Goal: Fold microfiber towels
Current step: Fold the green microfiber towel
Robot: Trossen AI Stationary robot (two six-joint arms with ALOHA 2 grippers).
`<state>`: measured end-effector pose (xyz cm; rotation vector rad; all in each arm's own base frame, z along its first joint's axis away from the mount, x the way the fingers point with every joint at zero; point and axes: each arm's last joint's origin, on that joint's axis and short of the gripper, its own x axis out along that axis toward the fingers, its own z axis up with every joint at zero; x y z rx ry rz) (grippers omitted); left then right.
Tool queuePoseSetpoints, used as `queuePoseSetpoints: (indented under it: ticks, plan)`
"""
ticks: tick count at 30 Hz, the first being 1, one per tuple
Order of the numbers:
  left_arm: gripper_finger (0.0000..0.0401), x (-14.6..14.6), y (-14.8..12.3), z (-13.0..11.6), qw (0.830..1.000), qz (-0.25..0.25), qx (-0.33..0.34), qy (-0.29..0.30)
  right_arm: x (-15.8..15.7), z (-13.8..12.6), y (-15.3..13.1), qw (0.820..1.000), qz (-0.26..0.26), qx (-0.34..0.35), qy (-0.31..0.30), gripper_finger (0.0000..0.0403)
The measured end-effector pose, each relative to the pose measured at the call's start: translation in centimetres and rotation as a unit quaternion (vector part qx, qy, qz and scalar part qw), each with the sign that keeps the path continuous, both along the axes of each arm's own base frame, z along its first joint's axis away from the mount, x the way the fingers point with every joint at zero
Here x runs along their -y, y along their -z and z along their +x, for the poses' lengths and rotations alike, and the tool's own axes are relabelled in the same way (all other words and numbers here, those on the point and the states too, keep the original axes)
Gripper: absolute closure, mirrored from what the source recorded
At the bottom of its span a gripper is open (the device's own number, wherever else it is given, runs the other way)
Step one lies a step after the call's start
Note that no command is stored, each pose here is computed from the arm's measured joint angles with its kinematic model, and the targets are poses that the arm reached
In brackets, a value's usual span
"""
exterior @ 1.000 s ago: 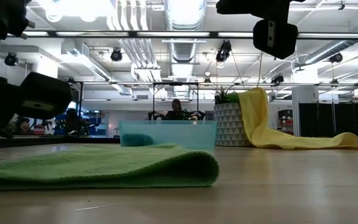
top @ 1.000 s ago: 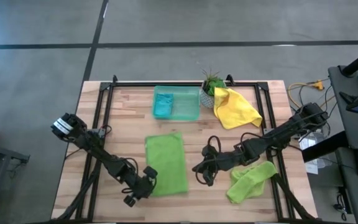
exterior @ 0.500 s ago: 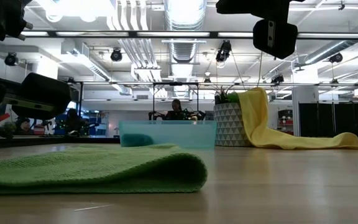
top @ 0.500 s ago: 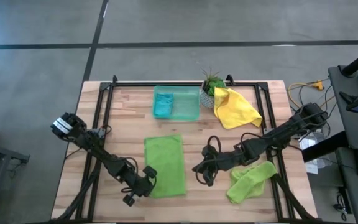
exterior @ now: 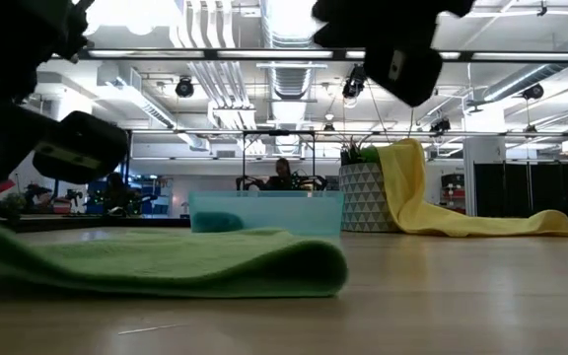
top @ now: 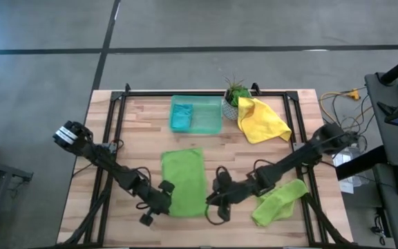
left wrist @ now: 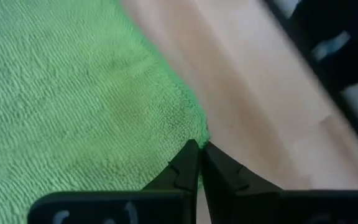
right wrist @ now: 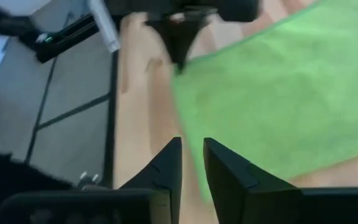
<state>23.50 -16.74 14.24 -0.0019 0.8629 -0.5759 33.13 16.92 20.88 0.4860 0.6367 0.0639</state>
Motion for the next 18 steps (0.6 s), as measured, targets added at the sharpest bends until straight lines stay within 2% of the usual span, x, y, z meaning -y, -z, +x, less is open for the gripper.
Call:
queuePoseSetpoints:
  ticks: [4, 8, 12, 18]
  plan:
    - [0.0401, -0.3, -0.5, -0.5, 0.996, -0.082, 0.036, -0.028, 1.1, 1.9, 1.6, 0.999, 0.017, -0.012, 0.049, 0.0345]
    - [0.0401, -0.8, -0.5, -1.2, 0.985, -0.15, 0.051, -0.061, 2.8, 3.7, 4.0, 0.996, 0.075, -0.005, 0.048, 0.0369]
    - [0.0401, -1.1, -0.5, -1.7, 0.978, -0.182, 0.051, -0.089, 3.7, 5.1, 6.4, 0.994, 0.106, -0.012, 0.04, 0.0391]
    - [0.0401, -1.1, -1.3, -1.6, 0.97, -0.209, 0.081, -0.095, 5.0, 5.6, 9.3, 0.988, 0.119, -0.058, 0.082, 0.0394]
